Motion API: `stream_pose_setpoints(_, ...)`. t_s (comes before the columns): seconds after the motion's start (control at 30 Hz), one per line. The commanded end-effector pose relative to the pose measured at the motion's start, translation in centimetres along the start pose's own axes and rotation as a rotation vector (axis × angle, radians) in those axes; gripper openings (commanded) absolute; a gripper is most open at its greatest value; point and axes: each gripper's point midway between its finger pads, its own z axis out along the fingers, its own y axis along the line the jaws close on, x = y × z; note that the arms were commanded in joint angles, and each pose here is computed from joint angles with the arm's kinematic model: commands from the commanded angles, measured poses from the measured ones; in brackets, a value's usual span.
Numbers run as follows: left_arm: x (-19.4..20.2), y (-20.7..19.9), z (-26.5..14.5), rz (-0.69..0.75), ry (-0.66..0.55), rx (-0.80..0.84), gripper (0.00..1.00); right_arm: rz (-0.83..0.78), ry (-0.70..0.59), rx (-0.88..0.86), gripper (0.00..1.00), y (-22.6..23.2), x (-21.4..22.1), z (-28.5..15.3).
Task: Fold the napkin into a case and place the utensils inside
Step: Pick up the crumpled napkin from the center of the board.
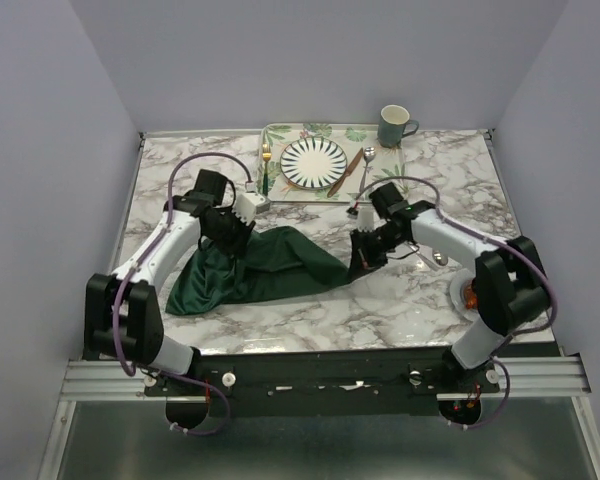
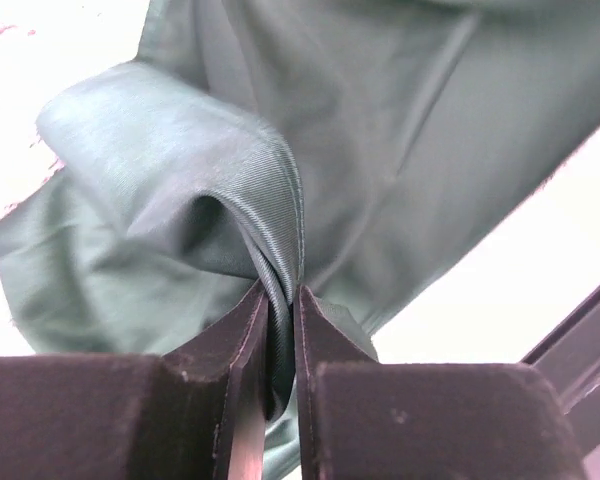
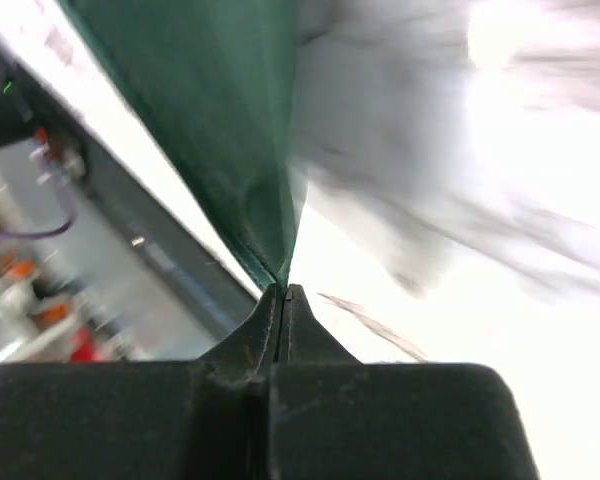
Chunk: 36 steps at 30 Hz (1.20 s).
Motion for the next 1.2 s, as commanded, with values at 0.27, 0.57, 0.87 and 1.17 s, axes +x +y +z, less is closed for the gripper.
stream_pose_setpoints(0.27, 12.0, 1.2, -2.0, 0.15, 0.239, -0.118, 0.35, -0.184, -0.015, 0.378, 0.01, -8.0, 2.9, -9.0)
stream_pose_setpoints(0.57, 9.1, 3.4, -5.1, -0.059, 0.032, -0.069, 0.73, -0.219, 0.024, 0.3, 0.01, -6.6, 4.0, -8.6)
stream_pose_setpoints(0.87, 0.7, 0.0, -4.7, 0.109, -0.084, -0.177, 0.88, -0.201, 0.007, 0.311, 0.01, -6.2, 3.8, -8.4)
stream_pose_setpoints(1.17, 1.9, 0.3, -0.6, 0.169, 0.03, -0.396, 0.85, -0.178, 0.001, 0.314, 0.01, -6.0, 3.7, -8.5)
